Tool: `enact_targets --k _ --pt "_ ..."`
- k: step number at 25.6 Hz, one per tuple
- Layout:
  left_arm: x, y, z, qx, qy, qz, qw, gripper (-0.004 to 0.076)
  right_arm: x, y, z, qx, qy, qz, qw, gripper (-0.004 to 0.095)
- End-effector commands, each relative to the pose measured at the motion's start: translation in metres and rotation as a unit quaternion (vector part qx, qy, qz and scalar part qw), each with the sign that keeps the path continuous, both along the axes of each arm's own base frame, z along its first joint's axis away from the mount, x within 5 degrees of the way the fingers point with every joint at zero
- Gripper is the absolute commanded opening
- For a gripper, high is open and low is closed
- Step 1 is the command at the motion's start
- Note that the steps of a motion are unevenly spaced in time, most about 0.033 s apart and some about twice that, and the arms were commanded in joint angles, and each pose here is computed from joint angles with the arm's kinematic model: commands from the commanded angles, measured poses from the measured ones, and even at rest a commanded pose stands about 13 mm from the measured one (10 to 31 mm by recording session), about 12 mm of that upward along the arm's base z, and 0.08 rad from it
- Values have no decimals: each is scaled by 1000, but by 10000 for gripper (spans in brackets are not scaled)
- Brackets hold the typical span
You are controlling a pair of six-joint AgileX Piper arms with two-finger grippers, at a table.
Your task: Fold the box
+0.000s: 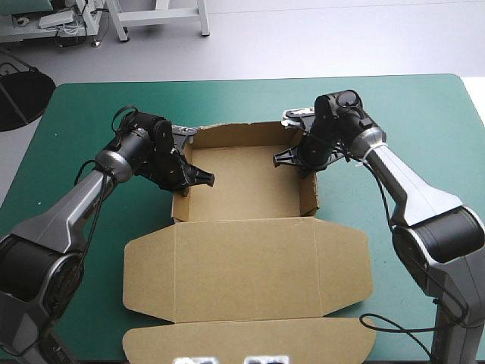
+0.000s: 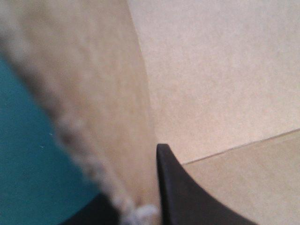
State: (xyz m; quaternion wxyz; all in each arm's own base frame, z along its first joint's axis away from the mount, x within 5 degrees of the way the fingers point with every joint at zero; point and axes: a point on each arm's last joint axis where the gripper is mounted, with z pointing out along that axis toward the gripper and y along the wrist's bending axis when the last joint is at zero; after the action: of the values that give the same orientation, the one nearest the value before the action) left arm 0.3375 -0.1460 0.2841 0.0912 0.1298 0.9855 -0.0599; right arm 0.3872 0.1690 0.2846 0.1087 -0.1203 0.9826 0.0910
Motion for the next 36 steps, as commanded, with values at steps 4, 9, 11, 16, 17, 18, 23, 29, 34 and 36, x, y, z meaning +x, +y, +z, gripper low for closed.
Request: enact_targets --k 4,9,11,16,17,18,23,29,34,36 --pt "-1 -19 26 -80 -65 -12 995 -9 -2 16 9 58 -5 12 998 -11" --pt "2 -17 27 -68 -84 -15 994 -8 2 16 8 43 -26 20 999 -10" --pt "3 -15 26 -54 -91 -18 994 -8 2 14 7 28 -28 22 999 10" --pt "5 -13 26 -37 -101 -38 993 38 2 7 5 -10 -24 15 1000 254" --pt "5 -13 26 -35 -103 -45 993 65 2 7 5 -12 -25 15 1000 305" --pt "5 -13 26 -34 -104 -50 993 99 2 6 5 -13 -25 15 1000 342" --pt "6 -14 27 -38 -115 -55 991 400 2 4 5 -24 -24 16 999 388" --pt "12 -12 29 -30 -146 -47 988 538 4 4 13 -24 -38 16 999 388" --pt "15 -4 29 25 -165 -60 984 538 9 6 46 -3 -93 14 996 388" --pt "15 -2 30 32 -164 -59 984 538 12 5 60 -2 -118 11 993 388"
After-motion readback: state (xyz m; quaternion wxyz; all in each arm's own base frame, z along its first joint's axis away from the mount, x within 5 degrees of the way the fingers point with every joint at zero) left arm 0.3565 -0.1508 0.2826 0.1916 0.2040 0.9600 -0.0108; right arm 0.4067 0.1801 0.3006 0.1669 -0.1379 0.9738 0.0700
